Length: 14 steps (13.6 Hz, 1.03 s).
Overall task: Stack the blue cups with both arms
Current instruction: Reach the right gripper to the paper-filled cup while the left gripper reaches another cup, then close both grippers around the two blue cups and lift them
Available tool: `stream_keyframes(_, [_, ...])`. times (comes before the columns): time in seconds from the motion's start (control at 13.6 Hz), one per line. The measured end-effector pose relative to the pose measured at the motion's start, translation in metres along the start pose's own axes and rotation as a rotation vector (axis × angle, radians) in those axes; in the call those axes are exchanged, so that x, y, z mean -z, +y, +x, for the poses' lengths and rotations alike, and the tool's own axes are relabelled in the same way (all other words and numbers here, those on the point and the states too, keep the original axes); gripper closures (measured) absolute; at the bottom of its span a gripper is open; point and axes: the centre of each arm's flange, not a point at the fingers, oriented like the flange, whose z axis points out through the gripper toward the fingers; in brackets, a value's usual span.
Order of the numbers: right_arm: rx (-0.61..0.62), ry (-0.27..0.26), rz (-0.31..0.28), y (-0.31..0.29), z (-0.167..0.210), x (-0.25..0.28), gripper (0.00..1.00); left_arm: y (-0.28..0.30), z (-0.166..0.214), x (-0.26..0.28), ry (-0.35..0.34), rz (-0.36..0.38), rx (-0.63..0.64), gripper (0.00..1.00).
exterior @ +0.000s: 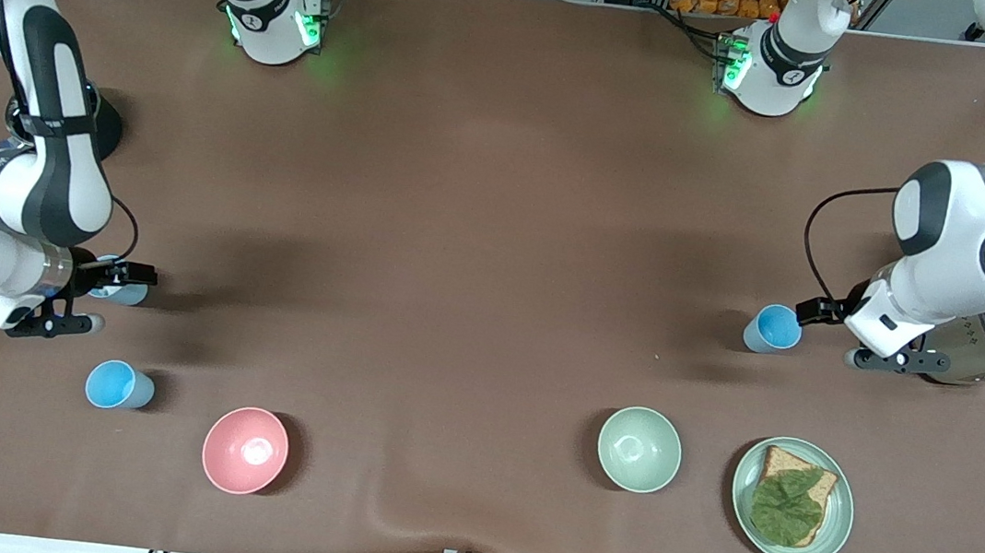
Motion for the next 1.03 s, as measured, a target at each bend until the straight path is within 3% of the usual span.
stream_keyframes(0.37, [0.037, -0.072, 0.027, 0.015, 0.0, -0.054, 0.0, 0.002, 0.002, -0.04, 0.004, -0.001, -0.004, 0.0])
stream_keyframes(0.51, [0.064, -0.083, 0.035, 0.024, -0.003, -0.066, 0.22, 0.007, 0.004, -0.05, 0.016, -0.003, -0.013, 0.0])
stream_keyframes(0.59, [0.082, -0.083, 0.038, 0.026, -0.003, -0.067, 0.33, 0.01, 0.005, -0.058, 0.011, -0.004, -0.017, 0.07])
stream_keyframes(1.03, [0.112, -0.089, 0.043, 0.027, -0.002, -0.058, 0.93, 0.032, 0.006, -0.076, 0.004, -0.03, -0.037, 0.7])
